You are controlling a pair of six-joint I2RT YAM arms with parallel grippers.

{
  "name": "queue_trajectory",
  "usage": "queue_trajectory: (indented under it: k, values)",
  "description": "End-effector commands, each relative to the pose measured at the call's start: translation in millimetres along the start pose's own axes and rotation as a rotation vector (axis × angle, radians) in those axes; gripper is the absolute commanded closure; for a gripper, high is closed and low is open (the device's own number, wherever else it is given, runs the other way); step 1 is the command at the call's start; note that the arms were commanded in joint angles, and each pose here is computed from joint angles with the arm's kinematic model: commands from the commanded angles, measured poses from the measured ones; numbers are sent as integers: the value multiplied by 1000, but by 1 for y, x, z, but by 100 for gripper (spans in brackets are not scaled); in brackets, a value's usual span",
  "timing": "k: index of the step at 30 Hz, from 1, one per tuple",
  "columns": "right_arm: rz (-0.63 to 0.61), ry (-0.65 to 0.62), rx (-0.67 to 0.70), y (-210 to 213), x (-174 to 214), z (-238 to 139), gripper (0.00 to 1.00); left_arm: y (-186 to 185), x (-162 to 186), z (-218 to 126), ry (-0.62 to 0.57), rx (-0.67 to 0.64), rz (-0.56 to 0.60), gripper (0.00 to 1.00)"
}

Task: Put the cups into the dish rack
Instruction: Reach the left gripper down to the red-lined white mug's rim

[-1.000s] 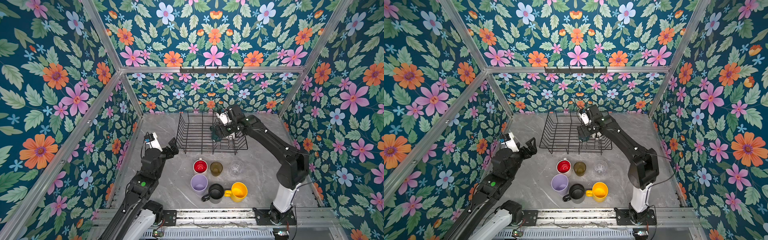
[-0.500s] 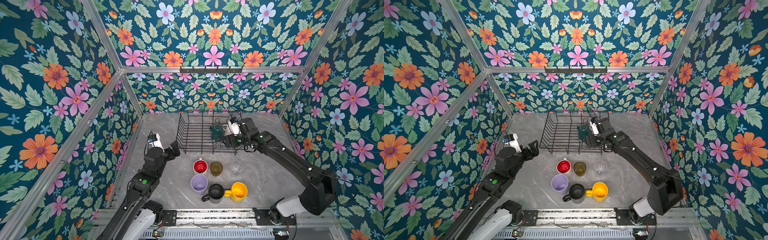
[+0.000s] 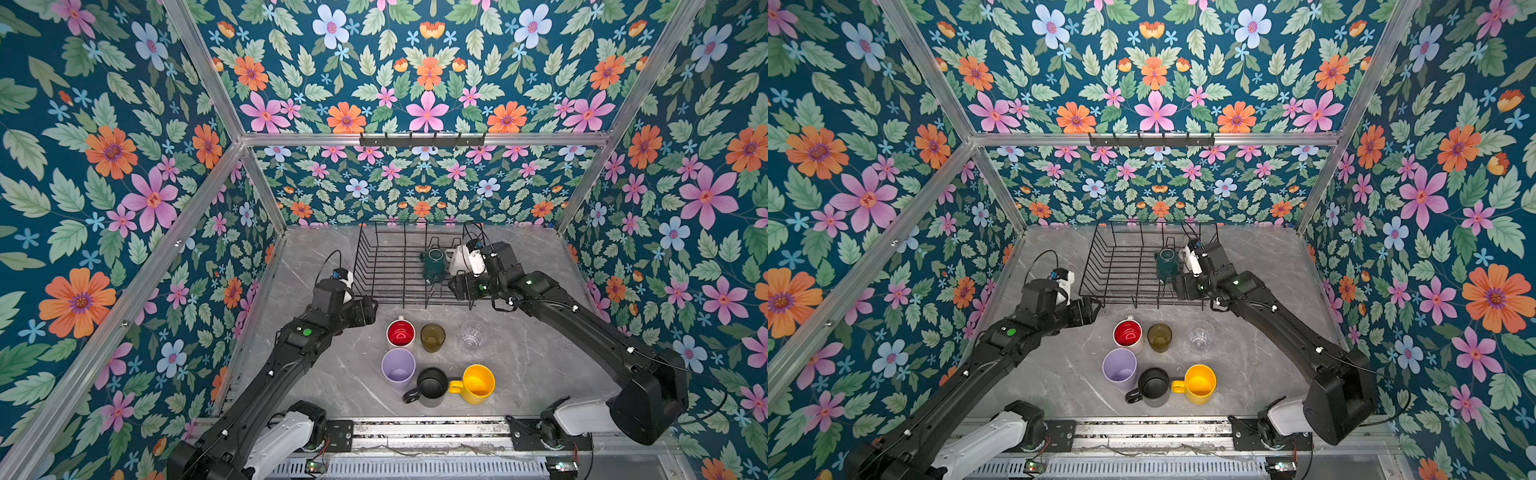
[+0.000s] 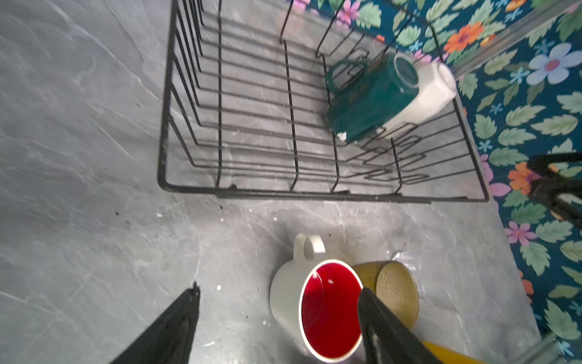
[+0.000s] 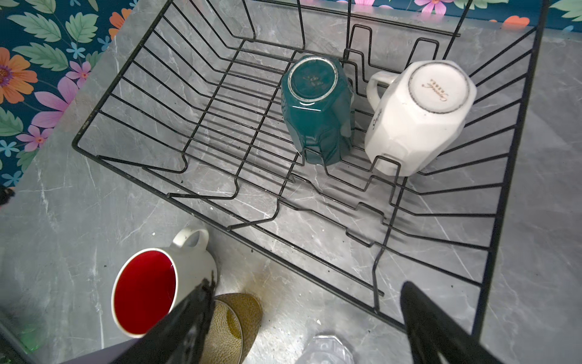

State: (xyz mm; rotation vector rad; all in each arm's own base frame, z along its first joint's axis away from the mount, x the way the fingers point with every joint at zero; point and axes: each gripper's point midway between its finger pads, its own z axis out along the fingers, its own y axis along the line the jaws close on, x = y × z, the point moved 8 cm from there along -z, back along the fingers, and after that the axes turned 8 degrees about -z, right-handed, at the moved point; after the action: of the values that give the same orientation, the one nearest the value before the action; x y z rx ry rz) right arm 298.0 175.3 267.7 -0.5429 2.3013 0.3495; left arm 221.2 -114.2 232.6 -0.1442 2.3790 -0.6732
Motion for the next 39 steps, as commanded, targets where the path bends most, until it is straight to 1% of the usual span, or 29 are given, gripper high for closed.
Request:
queue_trajectory:
  k: [1, 4, 7, 12, 17, 22, 33, 39]
  values:
    - [7, -28, 5, 0, -3, -3, 8, -5, 14, 7, 117, 59, 16, 22]
    - [12, -32, 17, -2, 0, -3, 8, -7, 21, 16, 154, 25, 44, 24]
    - [17, -24, 9, -1, 1, -4, 8, -8, 28, 24, 202, -1, 48, 25]
    - [23, -26, 17, -2, 4, -4, 8, -7, 33, 36, 238, -32, 62, 28]
    - [20, -24, 18, -2, 5, -5, 8, -14, 39, 48, 272, -16, 75, 32]
    - [21, -14, 14, -2, 6, -4, 8, -16, 48, 61, 321, -45, 88, 36]
    - [14, -10, 22, -2, 8, -2, 8, -18, 53, 81, 338, -129, 110, 40]
    - [11, -8, 20, -2, 9, -1, 8, -22, 54, 91, 352, -134, 115, 43]
